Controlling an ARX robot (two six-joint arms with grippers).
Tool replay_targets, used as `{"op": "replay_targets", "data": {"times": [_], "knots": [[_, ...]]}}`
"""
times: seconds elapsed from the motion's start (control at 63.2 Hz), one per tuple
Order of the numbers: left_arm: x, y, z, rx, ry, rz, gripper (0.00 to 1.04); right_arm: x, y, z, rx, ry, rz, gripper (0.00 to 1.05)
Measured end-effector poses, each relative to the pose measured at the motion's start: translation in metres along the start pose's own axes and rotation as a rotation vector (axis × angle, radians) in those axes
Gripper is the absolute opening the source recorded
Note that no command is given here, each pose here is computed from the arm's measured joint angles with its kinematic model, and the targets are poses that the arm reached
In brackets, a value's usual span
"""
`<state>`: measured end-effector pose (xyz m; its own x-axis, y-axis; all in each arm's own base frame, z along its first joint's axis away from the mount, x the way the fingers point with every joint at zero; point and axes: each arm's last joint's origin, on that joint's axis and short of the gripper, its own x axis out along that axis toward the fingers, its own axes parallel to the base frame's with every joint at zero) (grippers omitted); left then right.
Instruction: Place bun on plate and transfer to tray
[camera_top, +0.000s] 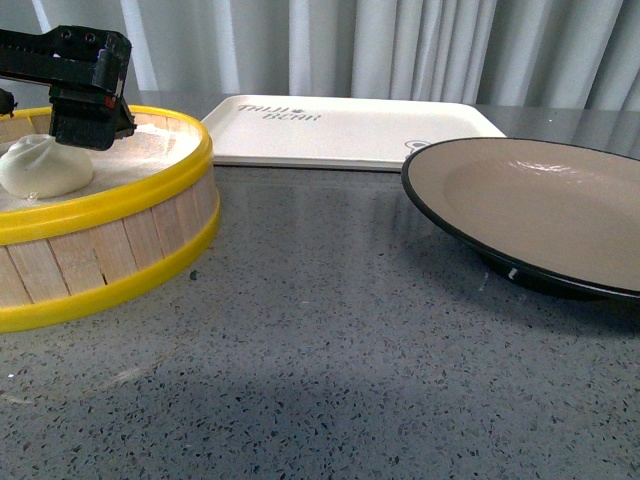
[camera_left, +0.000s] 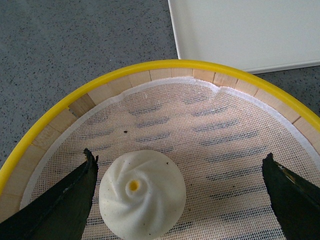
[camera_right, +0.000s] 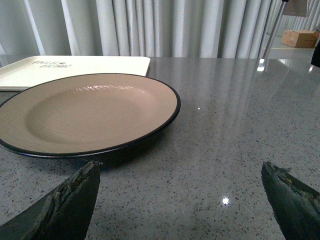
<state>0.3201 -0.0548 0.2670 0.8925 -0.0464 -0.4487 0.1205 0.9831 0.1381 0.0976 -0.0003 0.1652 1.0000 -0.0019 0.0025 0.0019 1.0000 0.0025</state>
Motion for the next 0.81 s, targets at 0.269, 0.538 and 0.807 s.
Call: {"op": "replay_targets", "data": {"times": [0.269, 0.538, 0.807], "knots": [[0.009, 0.000, -0.003, 0.015, 0.035, 0.019, 0.98, 0.000, 0.000, 0.000, 0.000, 0.000, 0.000, 0.96], [0.014, 0.002, -0.008, 0.029, 0.070, 0.024, 0.98, 0.000, 0.000, 0.000, 0.000, 0.000, 0.000, 0.96], [0.014, 0.002, -0.009, 0.035, 0.084, 0.020, 0.73, 0.000, 0.000, 0.000, 0.000, 0.000, 0.000, 0.96]]}}
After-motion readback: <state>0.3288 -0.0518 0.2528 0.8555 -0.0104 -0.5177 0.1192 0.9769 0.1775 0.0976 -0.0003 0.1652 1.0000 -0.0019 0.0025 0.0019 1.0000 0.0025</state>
